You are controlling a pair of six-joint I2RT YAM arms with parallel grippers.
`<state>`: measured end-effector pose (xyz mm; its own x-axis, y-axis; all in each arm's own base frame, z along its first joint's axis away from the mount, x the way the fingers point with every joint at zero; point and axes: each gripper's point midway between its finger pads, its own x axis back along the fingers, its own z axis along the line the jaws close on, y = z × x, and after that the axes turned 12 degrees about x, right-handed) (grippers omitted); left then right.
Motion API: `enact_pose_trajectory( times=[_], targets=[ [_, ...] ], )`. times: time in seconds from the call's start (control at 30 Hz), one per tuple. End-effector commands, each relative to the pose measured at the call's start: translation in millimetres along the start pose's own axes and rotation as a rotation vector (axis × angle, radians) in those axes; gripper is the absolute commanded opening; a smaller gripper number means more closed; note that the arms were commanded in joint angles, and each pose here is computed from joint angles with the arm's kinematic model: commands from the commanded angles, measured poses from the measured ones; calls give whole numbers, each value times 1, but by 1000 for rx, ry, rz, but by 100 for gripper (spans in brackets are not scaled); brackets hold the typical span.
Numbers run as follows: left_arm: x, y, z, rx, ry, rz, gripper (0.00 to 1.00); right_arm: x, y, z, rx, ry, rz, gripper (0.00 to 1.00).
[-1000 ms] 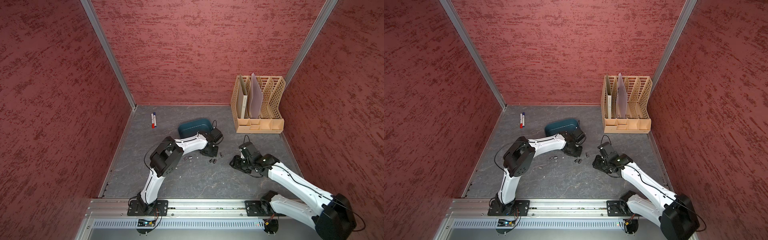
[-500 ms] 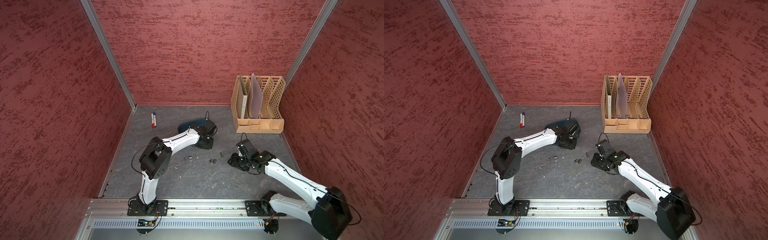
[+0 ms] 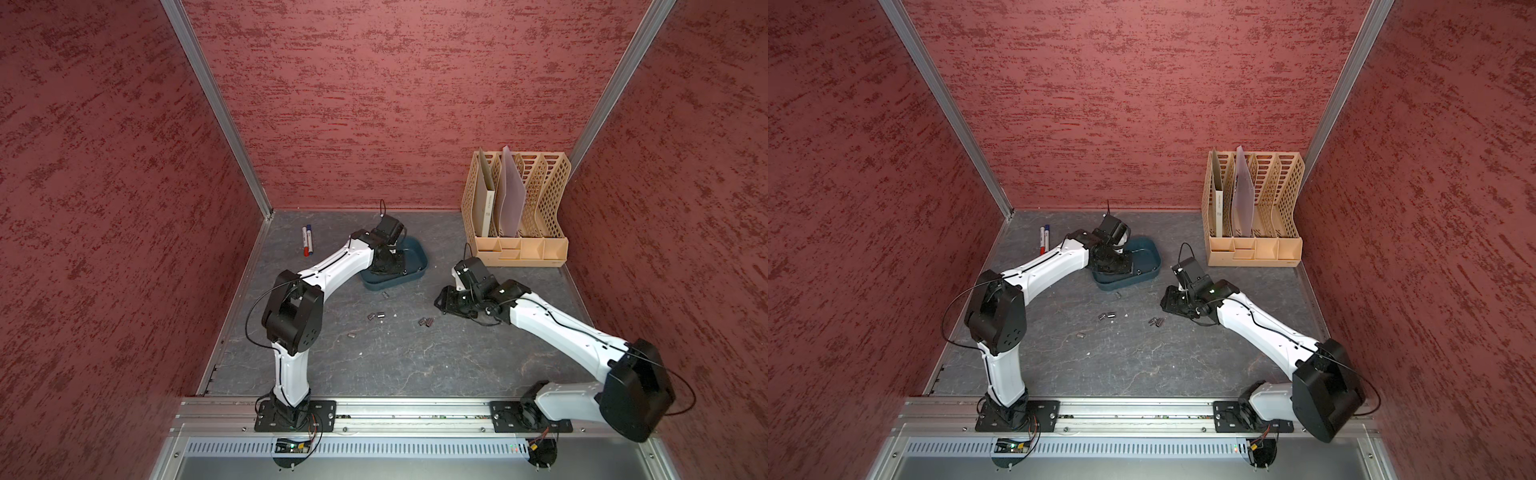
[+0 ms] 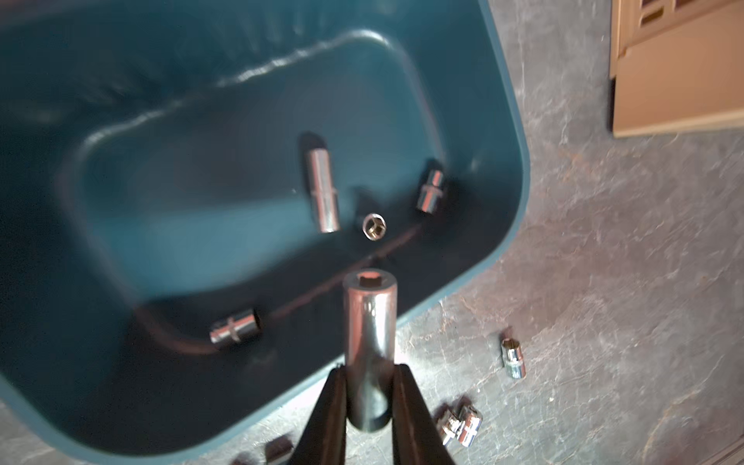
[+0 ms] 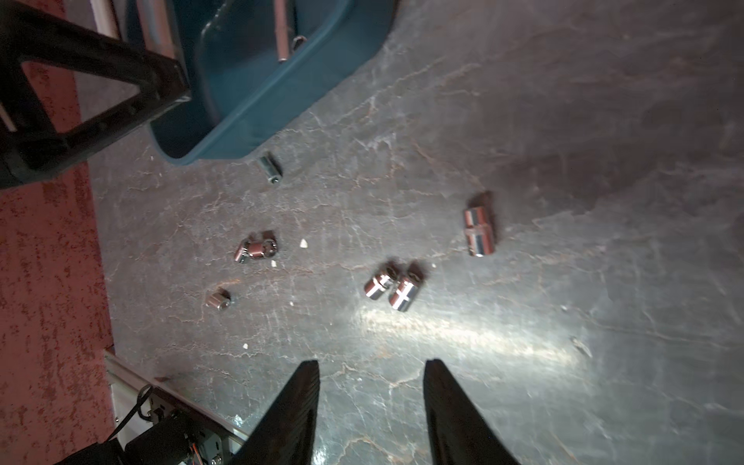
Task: Put the socket on the desktop into the storage box
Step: Pick up the socket head at the center of the board, then place the socket head in the storage box.
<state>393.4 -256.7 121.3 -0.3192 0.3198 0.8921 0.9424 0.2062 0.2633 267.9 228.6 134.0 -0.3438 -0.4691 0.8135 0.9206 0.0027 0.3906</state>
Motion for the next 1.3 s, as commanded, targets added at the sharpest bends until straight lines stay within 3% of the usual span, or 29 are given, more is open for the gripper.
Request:
enact_pose_trajectory(
  times=[0.0,0.33,0.73,0.87,1.17,1.27],
  targets=[
    [-2,12,-2,9,-33,4,0,-4,17,21,60,49,-27,47],
    [-29,27,19,65,-12,42,0,-27,29,36,75,67,-6,47],
    [-61,21,43,87,53,94,6,-32,25,32,67,55,6,47],
    [-63,22,46,88,58,94,11,-32,24,30,63,49,6,47],
    [-56,23,45,85,58,83,37,-30,22,28,60,40,3,47],
    [-52,25,42,84,50,74,38,-29,21,27,60,38,2,47]
  ],
)
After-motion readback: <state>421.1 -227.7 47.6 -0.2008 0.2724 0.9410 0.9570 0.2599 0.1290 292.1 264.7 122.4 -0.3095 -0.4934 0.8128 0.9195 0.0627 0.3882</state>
